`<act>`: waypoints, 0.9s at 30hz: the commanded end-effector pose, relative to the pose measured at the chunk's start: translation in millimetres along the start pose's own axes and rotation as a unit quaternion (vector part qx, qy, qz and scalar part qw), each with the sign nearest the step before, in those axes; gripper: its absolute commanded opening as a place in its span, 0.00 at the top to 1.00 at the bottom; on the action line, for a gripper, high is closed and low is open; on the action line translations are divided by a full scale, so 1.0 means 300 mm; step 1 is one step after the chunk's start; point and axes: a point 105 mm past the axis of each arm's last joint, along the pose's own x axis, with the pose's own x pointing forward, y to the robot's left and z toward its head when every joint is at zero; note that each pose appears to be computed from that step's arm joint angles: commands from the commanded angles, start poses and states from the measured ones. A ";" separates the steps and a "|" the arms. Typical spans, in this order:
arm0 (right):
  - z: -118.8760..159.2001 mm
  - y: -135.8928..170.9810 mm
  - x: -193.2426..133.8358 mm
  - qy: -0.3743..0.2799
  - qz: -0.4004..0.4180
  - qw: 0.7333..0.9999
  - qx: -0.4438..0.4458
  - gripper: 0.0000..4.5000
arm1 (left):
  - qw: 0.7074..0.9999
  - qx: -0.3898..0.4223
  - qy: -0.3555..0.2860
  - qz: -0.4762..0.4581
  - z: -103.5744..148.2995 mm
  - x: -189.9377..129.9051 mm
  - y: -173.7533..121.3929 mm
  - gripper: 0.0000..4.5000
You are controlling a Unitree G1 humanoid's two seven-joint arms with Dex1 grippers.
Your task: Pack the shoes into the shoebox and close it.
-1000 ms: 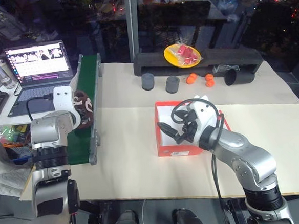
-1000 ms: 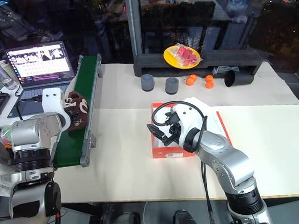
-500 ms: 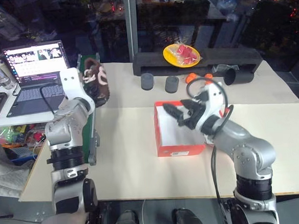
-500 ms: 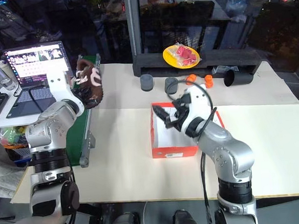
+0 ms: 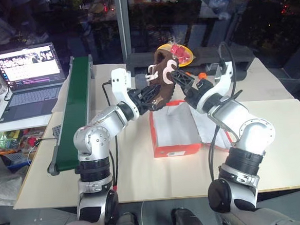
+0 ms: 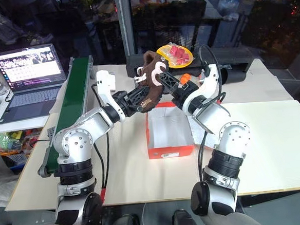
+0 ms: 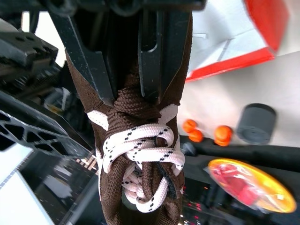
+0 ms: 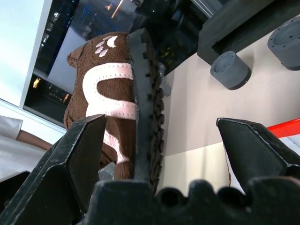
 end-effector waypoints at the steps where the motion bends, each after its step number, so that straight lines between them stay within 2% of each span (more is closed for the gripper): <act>1: 0.007 0.049 -0.002 0.002 0.018 1.000 -0.017 0.00 | 0.998 0.033 -0.017 -0.046 0.046 0.019 -0.072 0.96; 5: 0.000 0.044 -0.003 0.000 0.013 1.000 -0.008 0.00 | 0.998 0.037 -0.014 -0.045 0.039 0.027 -0.072 0.96; 6: 0.004 0.042 -0.004 -0.005 0.010 1.000 -0.006 0.12 | 0.998 0.039 -0.013 -0.041 0.039 0.029 -0.067 0.97; 7: 0.008 0.041 -0.005 -0.010 0.007 1.000 -0.004 0.15 | 0.998 0.040 -0.013 -0.037 0.040 0.030 -0.061 0.97; 12: 0.013 0.039 -0.009 -0.016 0.002 1.000 -0.002 0.53 | 0.998 0.050 -0.014 -0.035 0.040 0.031 -0.058 0.97; 14: 0.013 0.038 -0.010 -0.016 0.001 1.000 -0.003 0.67 | 0.998 0.054 -0.013 -0.036 0.036 0.031 -0.059 0.76; 16: 0.016 0.039 -0.011 -0.018 0.000 1.000 -0.002 0.82 | 0.997 0.057 -0.014 -0.041 0.033 0.029 -0.063 0.61; 18: 0.020 0.042 -0.011 -0.022 0.001 1.000 0.000 0.91 | 0.997 0.063 -0.014 -0.043 0.031 0.028 -0.066 0.44; 20: 0.028 0.042 -0.012 -0.029 -0.002 1.000 0.000 0.92 | 0.997 0.068 -0.006 -0.047 0.024 0.027 -0.070 0.30; 24: 0.058 -0.005 -0.020 -0.048 -0.052 0.997 -0.021 0.92 | 0.996 0.077 0.011 -0.053 0.000 0.009 -0.061 0.30; 27: 0.085 -0.097 -0.040 -0.045 -0.130 0.988 -0.068 0.92 | 0.994 0.096 0.039 -0.035 -0.030 -0.022 -0.008 0.30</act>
